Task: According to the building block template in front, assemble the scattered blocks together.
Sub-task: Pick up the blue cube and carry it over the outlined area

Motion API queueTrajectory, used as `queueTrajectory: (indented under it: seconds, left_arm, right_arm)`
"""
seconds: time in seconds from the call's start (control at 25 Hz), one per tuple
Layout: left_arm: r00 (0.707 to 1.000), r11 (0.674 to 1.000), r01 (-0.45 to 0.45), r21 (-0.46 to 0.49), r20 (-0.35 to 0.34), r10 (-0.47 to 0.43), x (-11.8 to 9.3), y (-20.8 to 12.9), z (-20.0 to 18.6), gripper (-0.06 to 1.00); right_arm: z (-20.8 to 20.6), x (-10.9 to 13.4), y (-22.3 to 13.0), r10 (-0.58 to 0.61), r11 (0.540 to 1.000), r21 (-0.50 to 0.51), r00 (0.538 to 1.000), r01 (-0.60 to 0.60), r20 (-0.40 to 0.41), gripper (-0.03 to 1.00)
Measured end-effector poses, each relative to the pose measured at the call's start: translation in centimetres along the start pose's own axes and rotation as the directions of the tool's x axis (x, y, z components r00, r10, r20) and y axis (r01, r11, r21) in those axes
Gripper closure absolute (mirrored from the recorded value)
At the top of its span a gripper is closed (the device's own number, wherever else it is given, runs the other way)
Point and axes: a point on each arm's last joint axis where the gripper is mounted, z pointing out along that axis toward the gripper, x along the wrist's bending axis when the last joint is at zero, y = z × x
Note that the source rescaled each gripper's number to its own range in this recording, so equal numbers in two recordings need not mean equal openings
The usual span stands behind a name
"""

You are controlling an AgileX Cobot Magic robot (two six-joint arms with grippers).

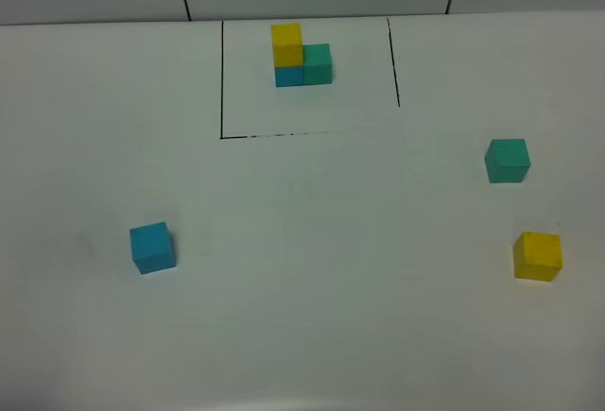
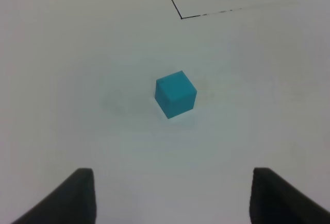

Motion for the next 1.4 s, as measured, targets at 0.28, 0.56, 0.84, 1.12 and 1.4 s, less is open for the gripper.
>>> queueTrajectory:
  seconds: [0.28,0.56,0.84,1.12,1.4]
  left_arm:
    - [1.000,1.000,0.000,0.000,0.000,0.000,0.00,0.00,0.00,0.58]
    - [1.000,1.000,0.000,0.000,0.000,0.000,0.00,0.00,0.00,0.58]
    - [1.000,1.000,0.000,0.000,0.000,0.000,0.00,0.00,0.00,0.58]
    - [1.000,1.000,0.000,0.000,0.000,0.000,0.00,0.00,0.00,0.58]
    - [1.000,1.000,-0.008,0.002,-0.016,0.008,0.15,-0.02,0.00,0.58]
  right_arm:
    - [0.00,0.00,0.00,0.000,1.000,0.000,1.000,0.000,0.000,-0.03]
    - [0.00,0.00,0.00,0.000,1.000,0.000,1.000,0.000,0.000,-0.03]
    - [0.00,0.00,0.00,0.000,1.000,0.000,1.000,0.000,0.000,-0.03]
    - [0.00,0.00,0.00,0.000,1.000,0.000,1.000,0.000,0.000,-0.03]
    - [0.00,0.00,0.00,0.000,1.000,0.000,1.000,0.000,0.000,-0.03]
